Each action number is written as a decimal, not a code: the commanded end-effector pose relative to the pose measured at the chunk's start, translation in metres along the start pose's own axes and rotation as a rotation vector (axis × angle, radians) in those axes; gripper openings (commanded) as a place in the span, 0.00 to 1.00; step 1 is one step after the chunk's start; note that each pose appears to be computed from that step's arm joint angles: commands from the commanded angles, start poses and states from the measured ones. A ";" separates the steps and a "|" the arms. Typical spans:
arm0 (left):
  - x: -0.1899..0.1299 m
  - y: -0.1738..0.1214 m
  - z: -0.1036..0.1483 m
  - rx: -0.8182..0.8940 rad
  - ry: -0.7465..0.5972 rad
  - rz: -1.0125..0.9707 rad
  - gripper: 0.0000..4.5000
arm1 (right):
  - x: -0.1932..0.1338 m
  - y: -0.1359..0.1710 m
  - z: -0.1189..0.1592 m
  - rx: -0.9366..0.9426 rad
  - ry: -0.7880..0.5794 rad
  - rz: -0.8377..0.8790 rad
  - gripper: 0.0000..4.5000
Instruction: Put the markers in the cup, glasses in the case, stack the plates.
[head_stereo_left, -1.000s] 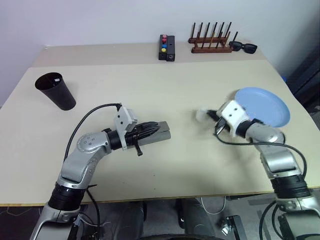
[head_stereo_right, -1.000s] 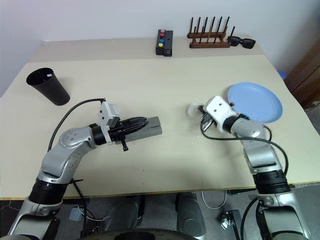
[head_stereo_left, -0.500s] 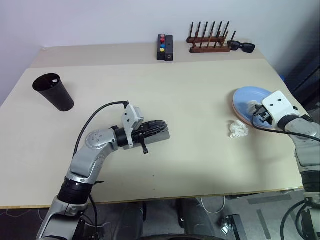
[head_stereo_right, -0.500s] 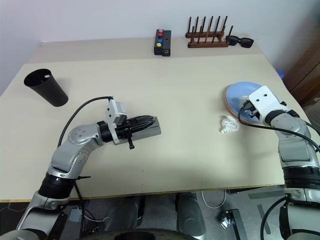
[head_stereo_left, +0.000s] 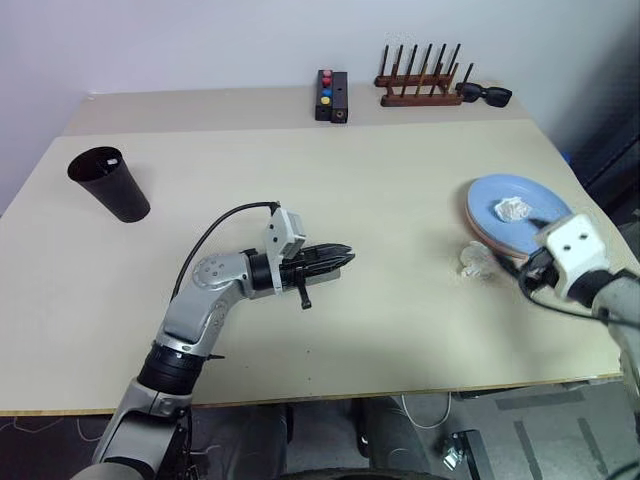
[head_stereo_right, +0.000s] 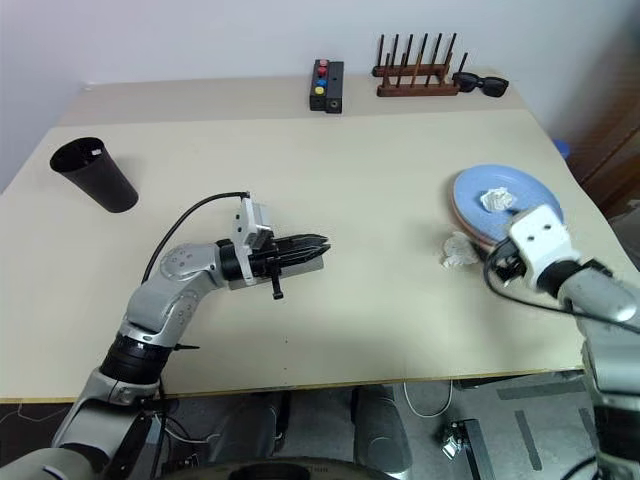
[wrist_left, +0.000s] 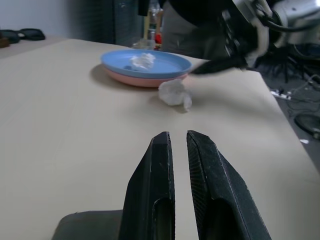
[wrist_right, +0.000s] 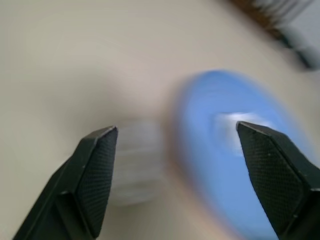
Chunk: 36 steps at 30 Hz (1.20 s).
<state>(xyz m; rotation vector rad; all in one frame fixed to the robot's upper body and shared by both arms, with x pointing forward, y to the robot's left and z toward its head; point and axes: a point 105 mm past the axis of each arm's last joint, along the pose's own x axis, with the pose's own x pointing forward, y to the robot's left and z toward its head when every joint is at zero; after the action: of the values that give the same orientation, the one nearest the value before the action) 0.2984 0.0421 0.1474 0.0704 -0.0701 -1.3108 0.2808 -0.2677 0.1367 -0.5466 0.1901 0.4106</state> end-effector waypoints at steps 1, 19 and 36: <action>0.002 -0.005 0.009 0.028 -0.021 -0.052 0.10 | 0.003 0.013 0.006 0.006 -0.018 0.037 0.86; -0.009 -0.002 0.006 0.036 0.008 0.003 0.10 | 0.031 0.013 0.002 -0.071 -0.016 0.008 0.01; -0.015 0.006 0.005 0.063 0.016 0.073 0.10 | 0.034 -0.074 0.020 -0.105 -0.030 -0.367 0.13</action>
<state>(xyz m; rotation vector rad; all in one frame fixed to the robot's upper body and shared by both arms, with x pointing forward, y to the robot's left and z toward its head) 0.3006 0.0546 0.1427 0.1018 -0.0476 -1.2546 0.3433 -0.2977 0.1622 -0.6381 0.0892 0.1133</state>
